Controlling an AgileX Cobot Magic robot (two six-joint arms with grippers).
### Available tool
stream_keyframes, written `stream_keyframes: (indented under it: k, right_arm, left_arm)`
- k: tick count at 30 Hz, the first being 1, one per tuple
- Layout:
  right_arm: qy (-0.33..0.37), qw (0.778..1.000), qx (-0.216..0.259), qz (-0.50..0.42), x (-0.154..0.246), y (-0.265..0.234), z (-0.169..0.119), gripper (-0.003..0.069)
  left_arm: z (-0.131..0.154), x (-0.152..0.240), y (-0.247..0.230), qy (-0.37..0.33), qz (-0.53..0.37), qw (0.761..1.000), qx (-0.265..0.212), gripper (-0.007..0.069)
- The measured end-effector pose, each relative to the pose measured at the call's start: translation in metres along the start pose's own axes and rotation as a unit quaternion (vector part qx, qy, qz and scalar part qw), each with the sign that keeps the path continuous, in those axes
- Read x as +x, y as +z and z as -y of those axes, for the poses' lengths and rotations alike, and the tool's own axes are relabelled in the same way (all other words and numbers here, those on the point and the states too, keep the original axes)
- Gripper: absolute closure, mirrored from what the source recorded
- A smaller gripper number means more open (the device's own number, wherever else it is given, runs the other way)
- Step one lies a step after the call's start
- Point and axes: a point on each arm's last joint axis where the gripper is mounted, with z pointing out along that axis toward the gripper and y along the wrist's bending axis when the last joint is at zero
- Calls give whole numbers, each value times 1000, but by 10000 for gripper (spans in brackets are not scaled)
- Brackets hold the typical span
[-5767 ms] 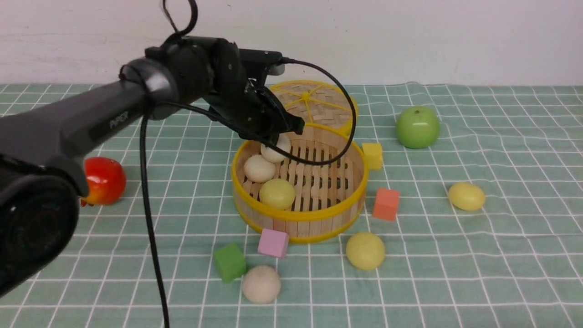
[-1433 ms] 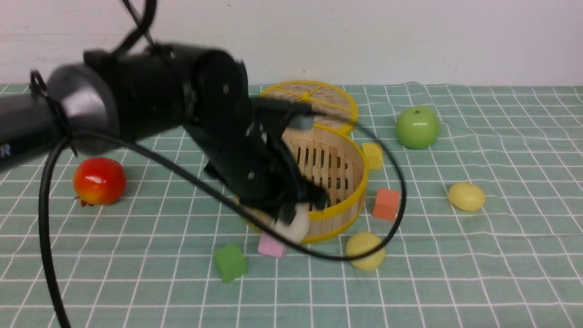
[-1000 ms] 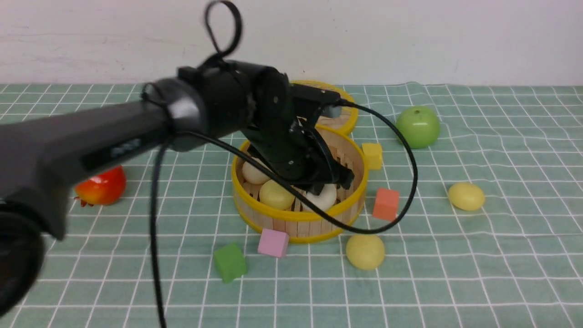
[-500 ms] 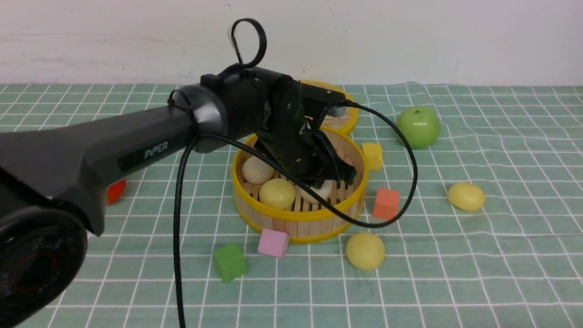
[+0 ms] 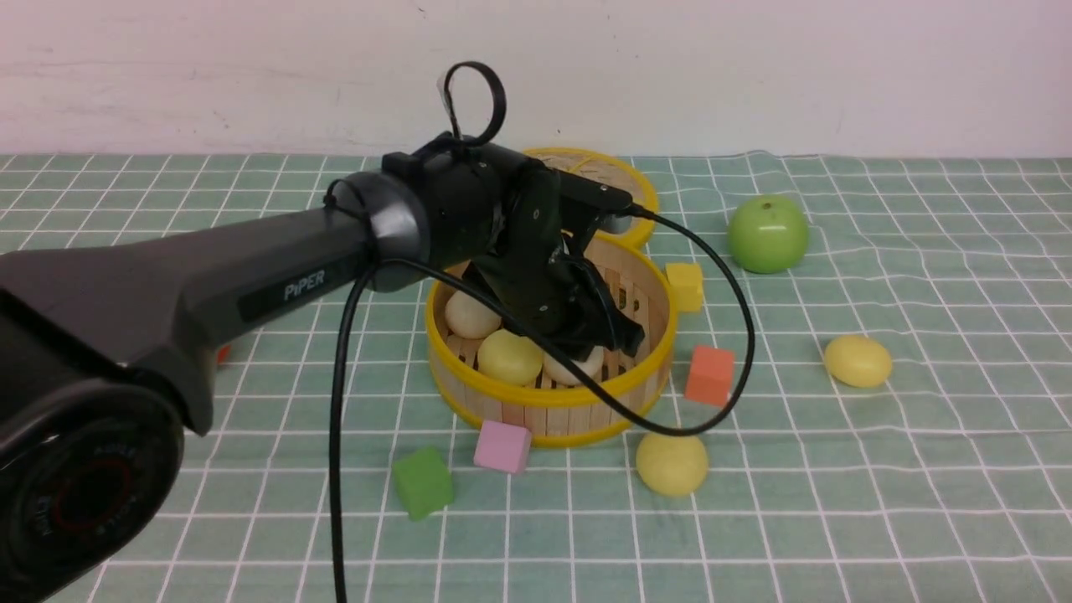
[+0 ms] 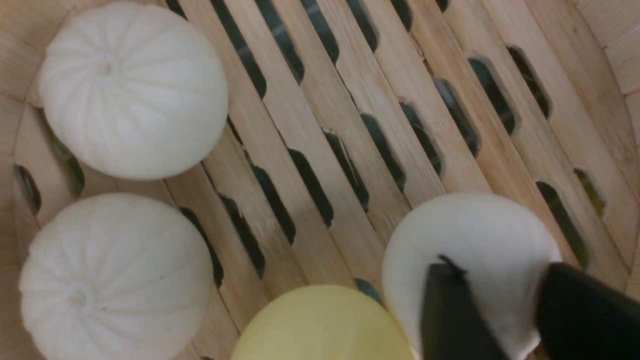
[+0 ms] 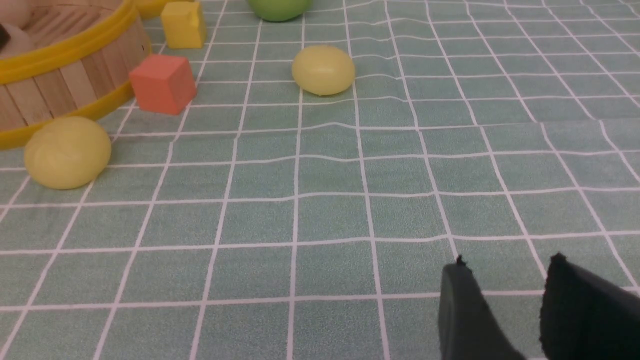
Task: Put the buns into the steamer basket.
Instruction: Use the left arm to put the steamed stuffed bun into the steamer, then use the right arm to grab a steamed stuffed bun
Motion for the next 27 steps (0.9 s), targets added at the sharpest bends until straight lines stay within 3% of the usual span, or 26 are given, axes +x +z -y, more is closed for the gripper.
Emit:
stream_keyframes:
  k: [4, 8, 11, 14, 15, 16, 17, 27]
  right_arm:
    - [0, 1000, 0, 0, 0, 0, 0, 419]
    - [0, 1000, 0, 0, 0, 0, 0, 419]
    - [0, 1000, 0, 0, 0, 0, 0, 419]
    - [1, 1000, 0, 0, 0, 0, 0, 419]
    - [1, 1000, 0, 0, 0, 0, 0, 419]
    - [1, 1000, 0, 0, 0, 0, 0, 419]
    - [1, 1000, 0, 0, 0, 0, 0, 419]
    - [1, 1000, 0, 0, 0, 0, 0, 419]
  left_arm:
    - [2, -7, -20, -5, 12, 1000, 6, 179]
    - [10, -22, -73, -14, 48, 998, 26, 127]
    - [24, -27, -143, 7, 90, 995, 45, 254]
    - [35, -14, -200, 28, 130, 989, 60, 491]
    - [35, -14, -200, 28, 130, 989, 60, 491]
    - [38, 0, -222, 34, 147, 986, 66, 588]
    - [39, 11, -232, 35, 157, 984, 70, 628]
    - [23, 140, -249, -4, 230, 970, 83, 639]
